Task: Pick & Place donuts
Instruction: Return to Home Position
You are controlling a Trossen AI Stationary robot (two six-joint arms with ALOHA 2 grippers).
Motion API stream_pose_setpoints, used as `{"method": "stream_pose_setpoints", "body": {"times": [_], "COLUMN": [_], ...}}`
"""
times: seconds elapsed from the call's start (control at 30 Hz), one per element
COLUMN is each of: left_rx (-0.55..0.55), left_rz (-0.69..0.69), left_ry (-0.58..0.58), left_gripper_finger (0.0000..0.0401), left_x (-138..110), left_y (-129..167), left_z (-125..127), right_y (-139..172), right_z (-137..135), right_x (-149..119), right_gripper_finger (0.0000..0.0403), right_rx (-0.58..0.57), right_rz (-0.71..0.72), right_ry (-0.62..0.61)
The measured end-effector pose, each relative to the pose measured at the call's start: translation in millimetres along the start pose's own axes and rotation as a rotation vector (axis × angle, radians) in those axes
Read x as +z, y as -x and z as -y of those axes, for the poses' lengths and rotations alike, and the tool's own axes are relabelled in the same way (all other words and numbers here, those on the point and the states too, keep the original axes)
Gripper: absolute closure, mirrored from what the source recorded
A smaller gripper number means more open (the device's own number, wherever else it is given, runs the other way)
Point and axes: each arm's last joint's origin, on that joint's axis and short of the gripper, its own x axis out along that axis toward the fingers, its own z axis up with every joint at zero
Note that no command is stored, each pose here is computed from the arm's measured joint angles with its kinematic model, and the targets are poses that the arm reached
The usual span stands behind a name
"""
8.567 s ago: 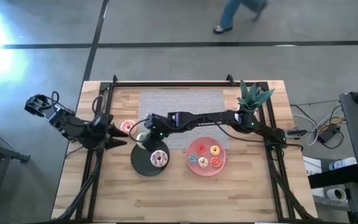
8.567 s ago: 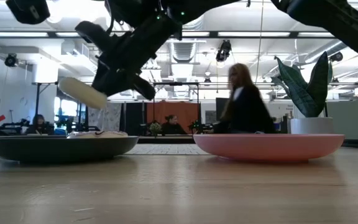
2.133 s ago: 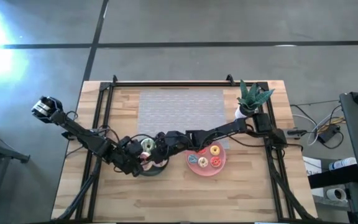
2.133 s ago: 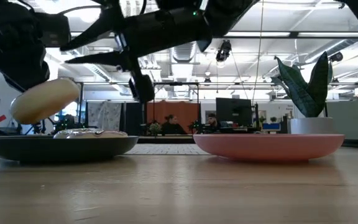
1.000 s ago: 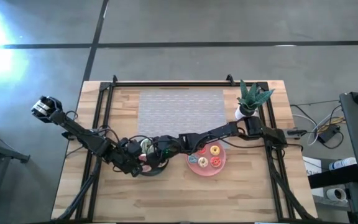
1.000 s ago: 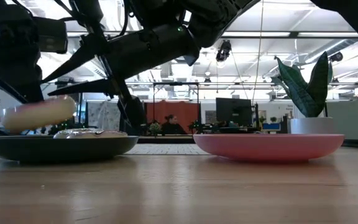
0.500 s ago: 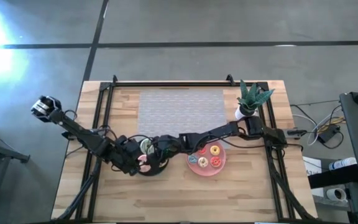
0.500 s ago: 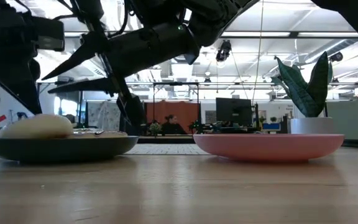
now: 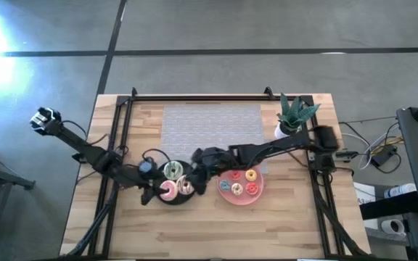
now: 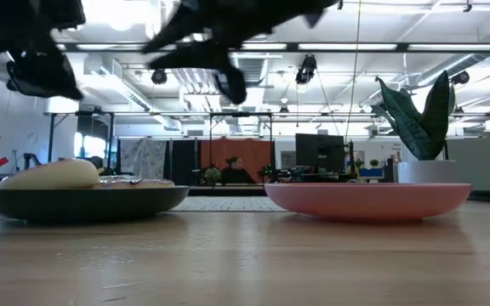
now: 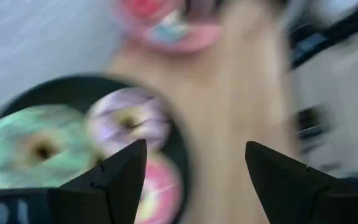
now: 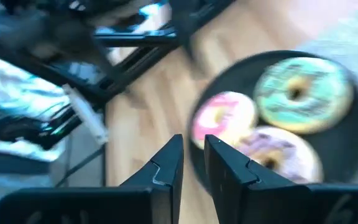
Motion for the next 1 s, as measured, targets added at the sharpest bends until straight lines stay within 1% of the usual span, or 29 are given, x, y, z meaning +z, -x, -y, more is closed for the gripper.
{"method": "stream_pose_setpoints", "body": {"times": [0.07, 0.13, 0.23, 0.27, 0.33, 0.37, 0.4, 0.47, 0.53, 0.6, 0.67, 0.73, 0.8, 0.9, 1.0], "left_rx": [-0.119, -0.177, -0.14, -0.133, -0.167, -0.186, -0.207, -0.258, -0.305, -0.346, -0.392, -0.436, -0.451, -0.447, -0.392], "left_rz": [0.081, 0.155, 0.233, 0.236, 0.239, 0.249, 0.266, 0.335, 0.411, 0.447, 0.438, 0.419, 0.39, 0.393, 0.422], "left_ry": [0.024, 0.018, -0.029, -0.013, 0.091, 0.106, 0.091, 0.011, -0.065, -0.105, -0.125, -0.146, -0.161, -0.162, -0.179], "left_gripper_finger": [0.0154, 0.0154, 0.0154, 0.0154, 0.0154, 0.0154, 0.0154, 0.0154, 0.0154, 0.0154, 0.0154, 0.0154, 0.0154, 0.0154, 0.0154], "left_x": [-1.9, -3.6, -5.4, -6.0, -5.1, -4.0, -2.5, 3.3, 10.0, 14.2, 12.7, 10.0, 7.3, 8.4, 10.1], "left_y": [2.8, 6.6, 15.1, 18.8, 26.3, 29.4, 32.4, 39.1, 45.7, 48.6, 45.6, 40.5, 35.2, 33.0, 34.0], "left_z": [-2.6, -7.0, -16.9, -19.6, -21.8, -21.9, -21.4, -18.4, -16.2, -17.2, -23.0, -30.4, -39.6, -51.4, -61.4], "right_y": [20.6, 47.9, 98.8, 115.6, 147.1, 161.4, 175.8, 203.3, 223.2, 233.2, 237.3, 236.8, 232.2, 224.8, 223.8], "right_z": [3.5, 3.6, 2.8, 3.8, 4.7, 3.7, 2.2, -1.1, -7.6, -7.5, -0.6, 12.2, 28.4, 49.4, 61.6], "right_x": [-5.8, -6.5, -3.5, -3.4, -5.2, -5.6, -6.0, -8.2, -11.6, -19.9, -28.6, -41.3, -55.2, -74.0, -84.7], "right_gripper_finger": [0.0344, 0.0344, 0.0344, 0.0344, 0.0344, 0.0344, 0.0344, 0.0344, 0.0344, 0.0344, 0.0344, 0.0344, 0.0344, 0.0344, 0.0344], "right_rx": [-0.052, -0.09, -0.184, -0.214, -0.259, -0.264, -0.253, -0.203, -0.111, -0.041, 0.024, 0.062, 0.07, 0.086, 0.092], "right_rz": [0.035, 0.085, 0.126, 0.124, 0.13, 0.15, 0.175, 0.238, 0.327, 0.406, 0.479, 0.527, 0.549, 0.562, 0.577], "right_ry": [0.009, 0.039, 0.099, 0.109, 0.111, 0.103, 0.079, 0.059, 0.145, 0.241, 0.263, 0.258, 0.231, 0.188, 0.16]}}
